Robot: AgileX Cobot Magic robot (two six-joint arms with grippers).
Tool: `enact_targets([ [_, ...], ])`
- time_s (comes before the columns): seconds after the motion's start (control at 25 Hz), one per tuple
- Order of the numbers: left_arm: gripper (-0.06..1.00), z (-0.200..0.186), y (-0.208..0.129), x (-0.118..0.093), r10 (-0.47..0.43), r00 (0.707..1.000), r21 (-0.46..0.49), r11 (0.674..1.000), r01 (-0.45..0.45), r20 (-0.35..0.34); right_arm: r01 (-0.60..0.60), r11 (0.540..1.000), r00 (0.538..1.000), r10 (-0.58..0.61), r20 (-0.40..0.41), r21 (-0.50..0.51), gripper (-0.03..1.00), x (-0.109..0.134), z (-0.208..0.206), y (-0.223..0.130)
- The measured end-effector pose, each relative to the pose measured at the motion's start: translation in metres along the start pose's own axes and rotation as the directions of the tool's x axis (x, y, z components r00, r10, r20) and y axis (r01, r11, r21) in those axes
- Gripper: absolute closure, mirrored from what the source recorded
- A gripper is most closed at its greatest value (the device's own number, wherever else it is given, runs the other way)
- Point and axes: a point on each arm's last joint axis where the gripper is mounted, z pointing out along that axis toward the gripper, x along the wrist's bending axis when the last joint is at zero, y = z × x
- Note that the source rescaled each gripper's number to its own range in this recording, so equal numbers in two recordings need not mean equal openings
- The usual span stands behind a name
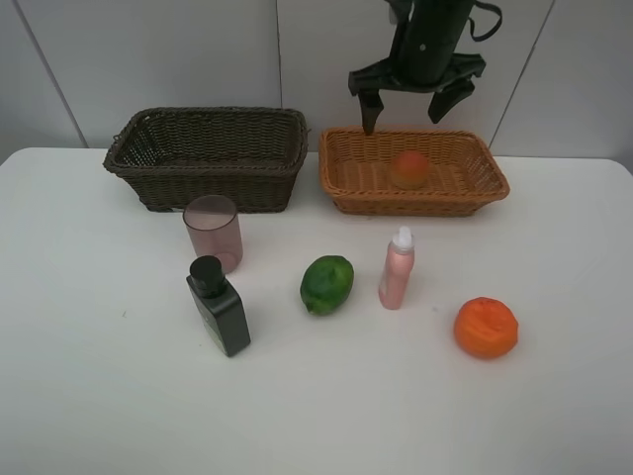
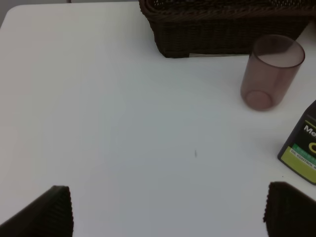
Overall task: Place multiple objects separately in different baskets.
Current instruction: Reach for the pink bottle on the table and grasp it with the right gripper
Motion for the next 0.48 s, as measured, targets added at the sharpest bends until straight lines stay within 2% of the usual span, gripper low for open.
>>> enact_targets([
  [0.12,-0.06,0.000,0.000,0.000,0.000,1.000,0.000,1.000,0.000,0.000,-0.006,1.000,0.999,0.006,-0.051,0.002,-0.01,0.017,-0.011,-0.006],
  [0.24,-0.06,0.000,0.000,0.000,0.000,1.000,0.000,1.000,0.000,0.000,-0.032,0.999,0.995,0.036,-0.090,0.041,-0.01,0.023,-0.011,-0.017],
  [0.48,-0.06,0.000,0.000,0.000,0.000,1.000,0.000,1.000,0.000,0.000,-0.036,0.990,0.998,0.043,-0.055,0.133,-0.01,0.015,-0.012,-0.051],
])
